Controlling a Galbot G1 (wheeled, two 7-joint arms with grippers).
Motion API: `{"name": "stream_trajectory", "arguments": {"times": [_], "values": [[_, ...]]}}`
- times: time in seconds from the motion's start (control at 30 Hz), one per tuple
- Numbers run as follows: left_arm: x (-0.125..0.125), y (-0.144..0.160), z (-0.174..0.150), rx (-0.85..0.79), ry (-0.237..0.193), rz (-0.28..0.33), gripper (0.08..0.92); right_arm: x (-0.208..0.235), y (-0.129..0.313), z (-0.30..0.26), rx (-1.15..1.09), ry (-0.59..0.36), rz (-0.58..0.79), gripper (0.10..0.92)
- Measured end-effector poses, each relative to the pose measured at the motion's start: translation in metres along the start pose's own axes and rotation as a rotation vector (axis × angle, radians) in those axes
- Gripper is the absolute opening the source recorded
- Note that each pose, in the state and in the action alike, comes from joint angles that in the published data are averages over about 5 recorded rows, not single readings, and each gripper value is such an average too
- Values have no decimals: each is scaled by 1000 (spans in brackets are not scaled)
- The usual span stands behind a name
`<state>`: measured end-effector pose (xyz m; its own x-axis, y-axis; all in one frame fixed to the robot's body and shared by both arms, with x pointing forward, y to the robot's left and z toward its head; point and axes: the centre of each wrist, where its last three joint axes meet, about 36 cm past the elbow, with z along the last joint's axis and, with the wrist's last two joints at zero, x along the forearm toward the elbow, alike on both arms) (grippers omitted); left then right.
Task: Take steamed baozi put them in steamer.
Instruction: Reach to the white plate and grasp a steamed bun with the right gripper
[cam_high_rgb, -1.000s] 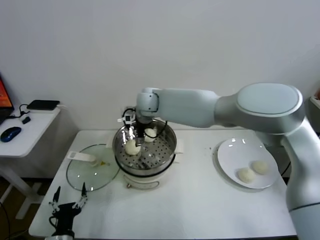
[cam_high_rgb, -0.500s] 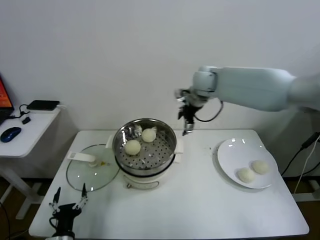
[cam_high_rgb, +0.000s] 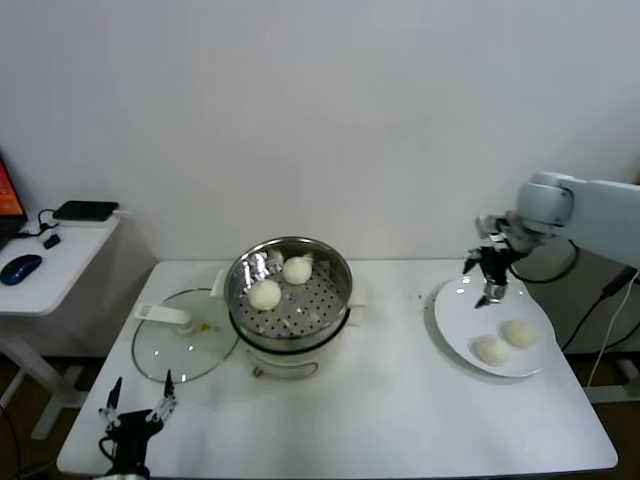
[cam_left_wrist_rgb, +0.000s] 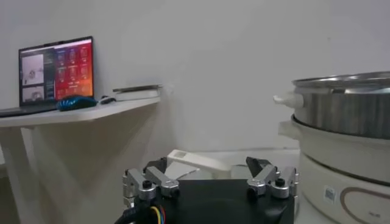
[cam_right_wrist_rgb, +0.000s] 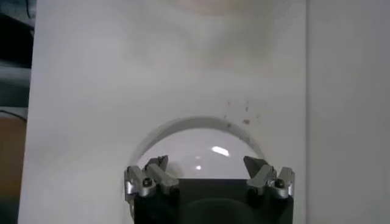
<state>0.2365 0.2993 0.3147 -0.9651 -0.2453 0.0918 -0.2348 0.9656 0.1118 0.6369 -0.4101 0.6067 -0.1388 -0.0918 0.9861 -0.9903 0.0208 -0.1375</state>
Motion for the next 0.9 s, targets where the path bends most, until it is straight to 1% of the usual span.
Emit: {"name": "stream_trajectory", "arguments": {"times": [0.13,0.33,0.9], "values": [[1,0,2,-3,4,-2,823,-19,13,24,-18,19,-17,823],[1,-1,4,-4,6,-5,823,-47,28,42,-27,37,-40,823],[2,1,7,-12,12,-11,823,-103,39,57,-38,54,-58,823]]}}
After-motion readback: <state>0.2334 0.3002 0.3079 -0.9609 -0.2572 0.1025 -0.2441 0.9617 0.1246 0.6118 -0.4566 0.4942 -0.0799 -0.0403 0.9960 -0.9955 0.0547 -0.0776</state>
